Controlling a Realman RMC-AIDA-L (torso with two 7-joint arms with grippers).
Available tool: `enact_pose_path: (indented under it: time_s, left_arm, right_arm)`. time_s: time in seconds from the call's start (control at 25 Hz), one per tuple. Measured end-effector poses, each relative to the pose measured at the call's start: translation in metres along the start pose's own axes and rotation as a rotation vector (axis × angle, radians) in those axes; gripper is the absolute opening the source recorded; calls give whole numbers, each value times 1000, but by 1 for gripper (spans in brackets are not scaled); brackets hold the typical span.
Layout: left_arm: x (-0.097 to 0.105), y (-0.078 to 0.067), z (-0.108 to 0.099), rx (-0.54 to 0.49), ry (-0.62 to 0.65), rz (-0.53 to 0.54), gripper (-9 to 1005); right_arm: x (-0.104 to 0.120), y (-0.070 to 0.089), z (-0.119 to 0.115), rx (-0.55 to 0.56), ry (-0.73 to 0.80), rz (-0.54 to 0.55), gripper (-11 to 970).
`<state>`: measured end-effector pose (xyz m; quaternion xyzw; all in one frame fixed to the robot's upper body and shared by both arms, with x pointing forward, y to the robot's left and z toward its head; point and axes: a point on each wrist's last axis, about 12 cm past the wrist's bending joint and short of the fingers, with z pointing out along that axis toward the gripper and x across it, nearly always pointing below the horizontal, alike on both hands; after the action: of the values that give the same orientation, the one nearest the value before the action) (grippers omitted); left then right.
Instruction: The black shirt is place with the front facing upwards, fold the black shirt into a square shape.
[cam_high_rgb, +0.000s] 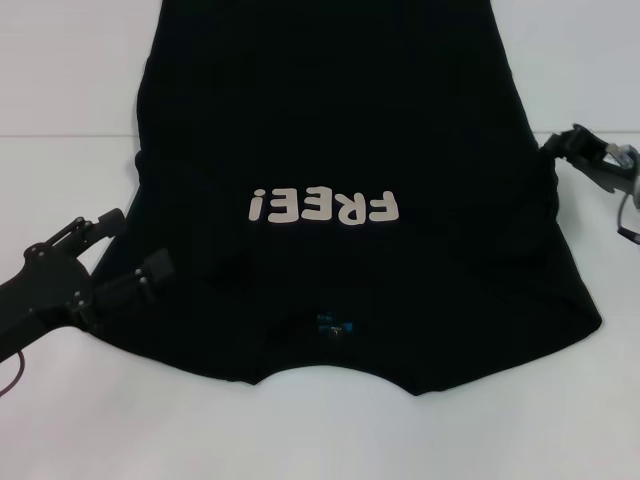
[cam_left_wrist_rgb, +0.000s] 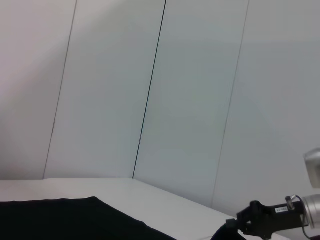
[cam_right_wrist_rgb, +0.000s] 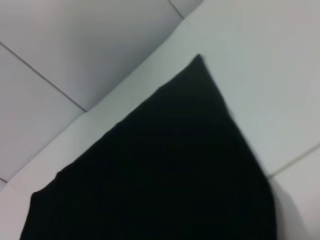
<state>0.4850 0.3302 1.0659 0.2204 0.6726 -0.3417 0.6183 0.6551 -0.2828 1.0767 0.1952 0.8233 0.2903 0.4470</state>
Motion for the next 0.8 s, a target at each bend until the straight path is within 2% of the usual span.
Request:
enact_pose_path:
  time_s: [0.36, 0.76, 0.8]
  left_arm:
    - [0, 0, 0, -3, 0, 6, 908]
    - [0, 0, -2, -7, 2, 9, 908]
    - [1, 0, -2, -8, 2, 9, 908]
  right_arm:
    - [2, 19, 12, 4, -11, -1, 45]
    - [6, 24, 14, -18, -30, 43, 53]
    - [7, 25, 13, -38, -33, 53, 125]
